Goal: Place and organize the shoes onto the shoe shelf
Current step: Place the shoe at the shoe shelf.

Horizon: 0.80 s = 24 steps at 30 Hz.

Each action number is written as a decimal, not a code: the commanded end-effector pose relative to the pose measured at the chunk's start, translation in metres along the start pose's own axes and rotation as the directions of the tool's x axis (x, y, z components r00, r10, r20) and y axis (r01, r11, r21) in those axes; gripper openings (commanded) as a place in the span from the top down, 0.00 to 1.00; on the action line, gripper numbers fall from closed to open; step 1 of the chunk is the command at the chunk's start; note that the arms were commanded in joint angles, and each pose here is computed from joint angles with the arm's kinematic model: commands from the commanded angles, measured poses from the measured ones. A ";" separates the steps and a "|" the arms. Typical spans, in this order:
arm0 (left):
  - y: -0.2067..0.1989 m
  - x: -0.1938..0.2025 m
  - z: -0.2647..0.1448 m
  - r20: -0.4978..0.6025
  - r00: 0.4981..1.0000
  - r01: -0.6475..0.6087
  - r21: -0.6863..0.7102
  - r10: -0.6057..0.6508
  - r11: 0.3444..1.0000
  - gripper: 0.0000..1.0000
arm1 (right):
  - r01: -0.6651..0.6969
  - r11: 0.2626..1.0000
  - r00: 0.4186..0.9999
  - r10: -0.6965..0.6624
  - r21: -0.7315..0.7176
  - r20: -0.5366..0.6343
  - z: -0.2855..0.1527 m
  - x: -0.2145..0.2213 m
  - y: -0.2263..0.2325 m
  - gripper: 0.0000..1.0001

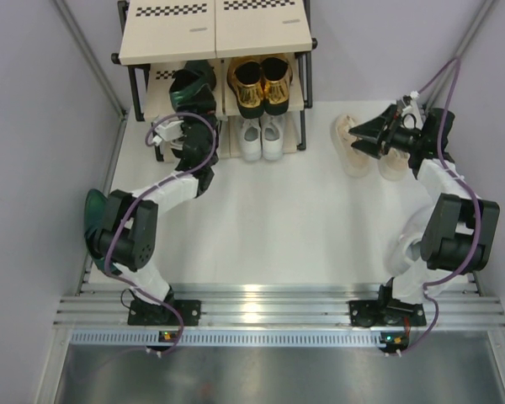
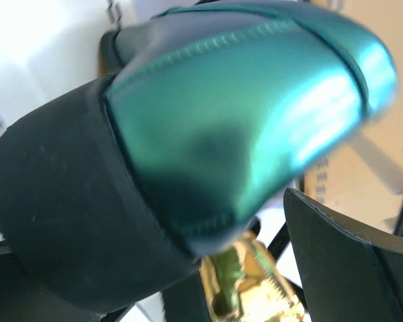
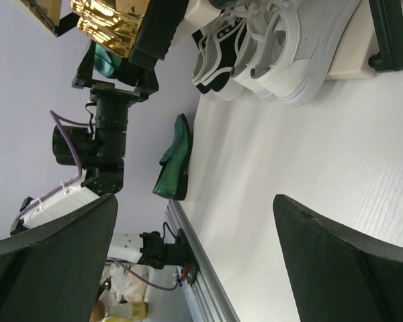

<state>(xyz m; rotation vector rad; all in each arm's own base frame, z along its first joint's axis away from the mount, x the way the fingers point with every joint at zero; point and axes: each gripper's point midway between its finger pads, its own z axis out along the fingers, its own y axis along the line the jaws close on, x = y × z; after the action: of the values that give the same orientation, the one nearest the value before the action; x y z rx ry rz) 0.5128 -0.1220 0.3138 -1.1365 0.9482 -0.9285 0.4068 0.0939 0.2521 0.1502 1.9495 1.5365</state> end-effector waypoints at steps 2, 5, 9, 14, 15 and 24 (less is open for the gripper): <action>-0.026 0.003 -0.015 -0.087 0.990 0.112 0.030 -0.109 0.993 0.02 | 0.111 0.993 0.993 -0.109 -0.043 0.032 -0.009 -0.008 0.027 0.01; -0.019 0.011 -0.023 -0.152 0.980 0.132 0.004 -0.129 0.991 0.02 | 0.112 0.993 0.993 -0.110 -0.045 0.034 -0.009 -0.007 0.027 0.00; -0.016 0.021 -0.035 -0.214 0.970 0.113 -0.016 -0.114 0.993 0.02 | 0.106 0.993 0.994 -0.105 -0.048 0.037 -0.009 -0.007 0.027 0.01; -0.015 0.022 -0.048 -0.255 0.960 0.110 -0.028 -0.114 0.994 0.02 | 0.106 0.993 0.994 -0.104 -0.050 0.039 -0.009 -0.008 0.028 0.01; -0.012 0.024 -0.050 -0.265 0.958 0.103 -0.039 -0.110 0.994 0.02 | 0.107 0.993 0.994 -0.105 -0.051 0.040 -0.009 -0.008 0.029 0.01; -0.011 0.028 -0.091 -0.416 0.908 0.042 -0.024 -0.048 0.999 0.02 | 0.137 0.988 0.990 -0.135 -0.066 0.033 -0.011 -0.005 0.034 0.01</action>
<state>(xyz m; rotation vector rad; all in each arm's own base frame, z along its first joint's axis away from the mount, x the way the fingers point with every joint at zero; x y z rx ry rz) 0.4570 -0.1678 0.2934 -1.0737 1.2324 -1.1795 0.4057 0.0947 0.2583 0.1413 1.9193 1.5447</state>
